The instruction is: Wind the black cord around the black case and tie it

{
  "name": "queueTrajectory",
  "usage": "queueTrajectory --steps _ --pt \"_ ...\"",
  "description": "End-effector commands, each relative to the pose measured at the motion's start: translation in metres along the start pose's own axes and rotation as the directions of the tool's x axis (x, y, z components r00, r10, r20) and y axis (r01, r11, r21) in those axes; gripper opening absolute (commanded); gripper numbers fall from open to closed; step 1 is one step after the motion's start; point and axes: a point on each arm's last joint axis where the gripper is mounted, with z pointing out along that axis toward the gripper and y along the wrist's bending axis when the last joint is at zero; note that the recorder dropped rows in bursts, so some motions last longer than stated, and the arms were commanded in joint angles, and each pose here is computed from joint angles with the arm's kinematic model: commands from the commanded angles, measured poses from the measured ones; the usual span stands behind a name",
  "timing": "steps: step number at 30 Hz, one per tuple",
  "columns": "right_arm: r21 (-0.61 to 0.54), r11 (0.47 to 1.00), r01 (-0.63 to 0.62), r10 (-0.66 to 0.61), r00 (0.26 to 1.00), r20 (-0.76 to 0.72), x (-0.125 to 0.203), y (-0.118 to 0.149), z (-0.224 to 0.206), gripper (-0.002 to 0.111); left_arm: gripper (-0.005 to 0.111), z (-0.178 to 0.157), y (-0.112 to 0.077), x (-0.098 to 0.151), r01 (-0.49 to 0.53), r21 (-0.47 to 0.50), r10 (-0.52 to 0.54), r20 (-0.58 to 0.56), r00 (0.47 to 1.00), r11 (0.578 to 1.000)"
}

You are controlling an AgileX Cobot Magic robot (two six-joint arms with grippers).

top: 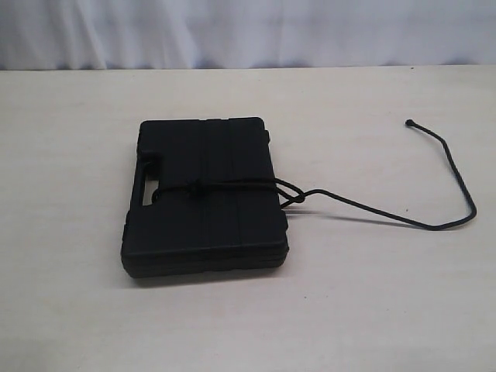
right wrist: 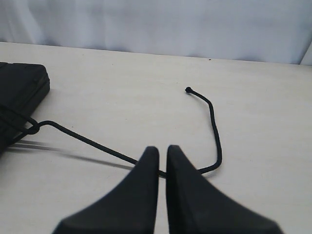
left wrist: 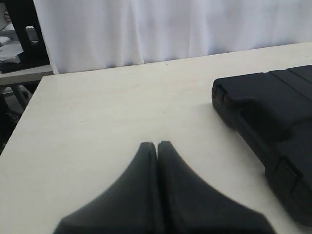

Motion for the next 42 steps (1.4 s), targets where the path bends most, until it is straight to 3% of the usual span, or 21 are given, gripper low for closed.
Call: queueTrajectory --steps 1,6,42 --pt "0.009 1.000 0.010 -0.010 1.000 0.002 0.0001 -0.0005 -0.0005 0.005 0.000 0.0000 -0.0002 0.0003 0.022 0.002 -0.022 0.005 1.000 1.000" --pt "0.010 1.000 0.012 -0.012 1.000 0.004 -0.0001 -0.0006 -0.0005 0.005 0.000 0.0000 0.0015 0.0003 -0.033 -0.016 0.033 0.005 0.999 0.999" --pt "0.009 1.000 0.010 -0.010 1.000 0.004 -0.0001 -0.0005 -0.0005 0.005 0.000 0.0000 0.0015 0.0003 -0.033 -0.016 0.033 0.005 0.999 0.999"
